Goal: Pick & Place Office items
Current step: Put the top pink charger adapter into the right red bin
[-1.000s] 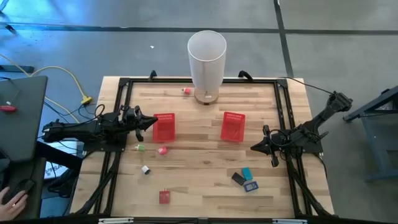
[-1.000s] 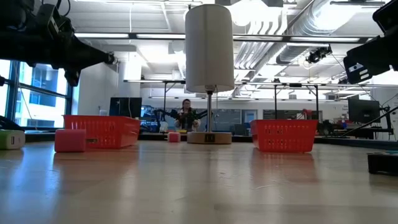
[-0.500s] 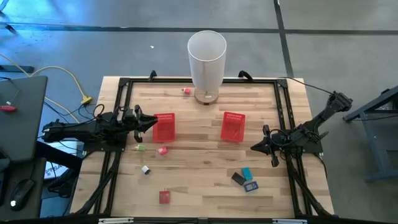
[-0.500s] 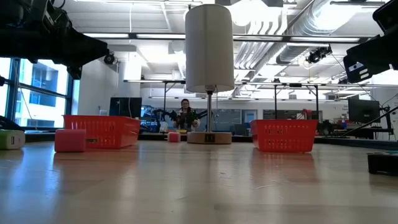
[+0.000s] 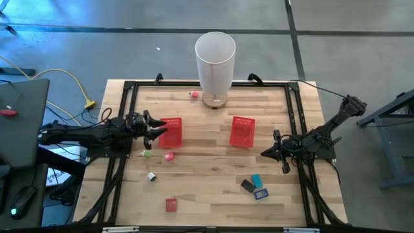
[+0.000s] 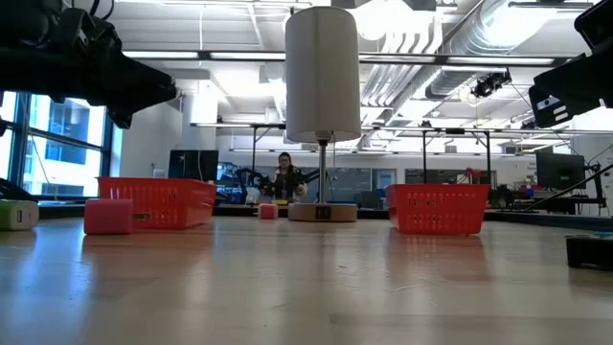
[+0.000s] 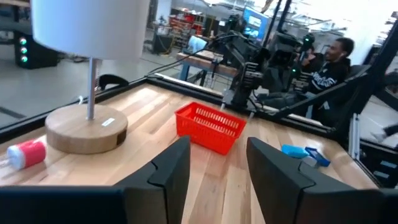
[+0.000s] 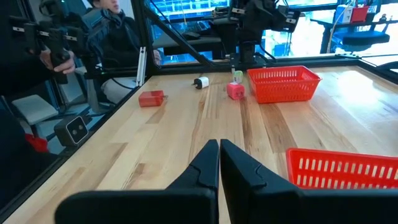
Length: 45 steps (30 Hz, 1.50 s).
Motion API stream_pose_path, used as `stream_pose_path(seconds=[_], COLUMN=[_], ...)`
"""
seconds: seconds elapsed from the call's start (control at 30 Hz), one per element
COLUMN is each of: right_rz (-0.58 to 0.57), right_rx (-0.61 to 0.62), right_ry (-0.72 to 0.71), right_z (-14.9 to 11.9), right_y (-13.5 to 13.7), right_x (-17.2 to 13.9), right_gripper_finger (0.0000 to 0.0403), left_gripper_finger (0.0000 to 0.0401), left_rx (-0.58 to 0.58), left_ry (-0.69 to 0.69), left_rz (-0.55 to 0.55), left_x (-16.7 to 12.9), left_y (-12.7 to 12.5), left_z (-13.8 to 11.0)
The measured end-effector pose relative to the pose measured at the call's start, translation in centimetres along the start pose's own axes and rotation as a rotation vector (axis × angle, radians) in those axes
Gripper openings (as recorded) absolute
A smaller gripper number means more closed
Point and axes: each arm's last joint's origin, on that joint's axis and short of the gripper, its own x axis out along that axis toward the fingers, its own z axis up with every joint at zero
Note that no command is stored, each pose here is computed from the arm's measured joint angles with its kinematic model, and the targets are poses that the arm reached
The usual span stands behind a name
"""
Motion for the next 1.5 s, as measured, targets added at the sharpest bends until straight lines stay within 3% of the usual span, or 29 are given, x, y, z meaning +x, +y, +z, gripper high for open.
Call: stream_pose_path(seconds=[0.23, 0.8, 0.9, 1.03, 1.27, 1.5], right_rz=[0.000, 0.001, 0.000, 0.001, 0.004, 0.005], right_rx=[0.000, 0.011, 0.011, 0.014, 0.022, 0.022], right_ry=[0.000, 0.001, 0.000, -0.005, -0.020, -0.019], right_z=[0.0, 0.0, 0.0, 0.1, 0.2, 0.2], right_y=[0.0, 0.0, 0.0, 0.0, 0.0, 0.0], right_x=[0.0, 0.0, 0.0, 0.0, 0.0, 0.0], right_gripper_finger=[0.0002, 0.0002, 0.0002, 0.0002, 0.0002, 0.0002], left_gripper_finger=[0.0155, 0.0155, 0.0155, 0.0155, 0.0155, 0.0155], left_rx=[-0.065, -0.018, 0.009, 0.049, 0.040, 0.005], left_ry=[-0.056, -0.032, 0.052, 0.142, 0.153, 0.227], left_rz=[0.042, 0.041, 0.066, 0.113, 0.186, 0.185], left_x=[0.7, 0.9, 1.3, 2.4, 4.5, 5.9], left_y=[0.0, 0.1, 0.0, -0.4, 0.2, 1.6], left_z=[0.4, 0.3, 0.5, 2.6, 5.4, 5.2])
